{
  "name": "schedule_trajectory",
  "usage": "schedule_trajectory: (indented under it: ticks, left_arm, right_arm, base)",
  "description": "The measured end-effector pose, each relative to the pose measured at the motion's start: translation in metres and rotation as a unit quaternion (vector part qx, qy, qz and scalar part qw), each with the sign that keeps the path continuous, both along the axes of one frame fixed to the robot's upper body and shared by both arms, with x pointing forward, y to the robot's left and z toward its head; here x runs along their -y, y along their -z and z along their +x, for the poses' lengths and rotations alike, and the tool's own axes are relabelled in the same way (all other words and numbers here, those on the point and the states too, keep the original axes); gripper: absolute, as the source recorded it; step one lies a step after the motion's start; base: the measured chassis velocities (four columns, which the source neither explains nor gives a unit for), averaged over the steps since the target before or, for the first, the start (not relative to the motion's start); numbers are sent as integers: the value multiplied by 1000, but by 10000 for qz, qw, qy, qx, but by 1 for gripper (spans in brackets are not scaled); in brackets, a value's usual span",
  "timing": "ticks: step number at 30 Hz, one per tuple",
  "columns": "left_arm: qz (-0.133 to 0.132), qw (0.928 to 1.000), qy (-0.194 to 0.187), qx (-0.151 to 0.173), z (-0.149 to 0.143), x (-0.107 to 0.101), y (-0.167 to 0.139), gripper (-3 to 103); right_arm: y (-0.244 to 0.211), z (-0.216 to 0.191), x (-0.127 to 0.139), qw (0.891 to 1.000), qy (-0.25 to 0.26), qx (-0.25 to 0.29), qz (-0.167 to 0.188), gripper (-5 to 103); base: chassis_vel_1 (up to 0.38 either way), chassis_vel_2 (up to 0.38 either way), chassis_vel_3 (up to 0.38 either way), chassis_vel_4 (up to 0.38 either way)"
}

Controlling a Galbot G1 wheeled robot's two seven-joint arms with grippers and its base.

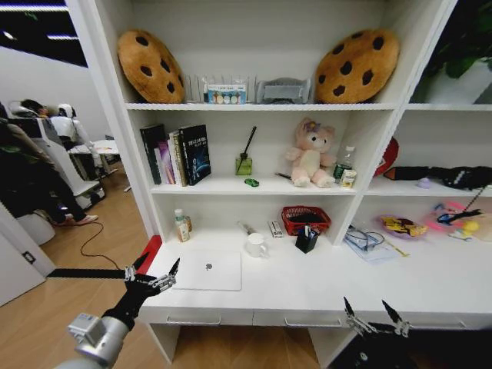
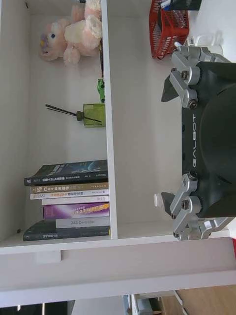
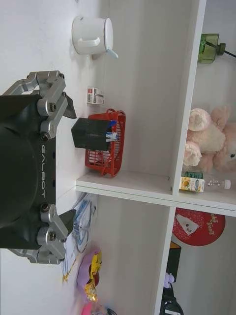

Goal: Organize the objects on the table.

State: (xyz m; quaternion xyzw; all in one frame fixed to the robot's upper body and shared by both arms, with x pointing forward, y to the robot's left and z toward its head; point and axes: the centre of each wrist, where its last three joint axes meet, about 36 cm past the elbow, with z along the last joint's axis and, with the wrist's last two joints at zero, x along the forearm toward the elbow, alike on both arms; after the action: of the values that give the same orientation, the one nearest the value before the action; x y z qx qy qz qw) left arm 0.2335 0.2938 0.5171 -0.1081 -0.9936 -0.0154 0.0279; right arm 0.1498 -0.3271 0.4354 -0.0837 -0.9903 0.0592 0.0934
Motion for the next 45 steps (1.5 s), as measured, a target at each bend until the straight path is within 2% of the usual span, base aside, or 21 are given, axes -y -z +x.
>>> schedule_trajectory:
  ticks: [13, 28, 45]
  left_arm:
    - [0, 10000, 0, 1, 0, 0, 0, 100]
    - [-1, 10000, 2, 0, 0, 0, 0, 100]
    - [0, 10000, 1, 1, 0, 0, 0, 100]
  right_arm:
    - [0, 0, 0, 10000, 0, 0, 1, 100]
    - [0, 0, 0, 10000, 0, -1, 1, 100]
    - [0, 0, 0, 10000, 0, 1, 1, 100]
  base:
    - [232, -228, -250, 242]
    - [332, -341, -336, 333]
    - [-6, -13, -11, 21]
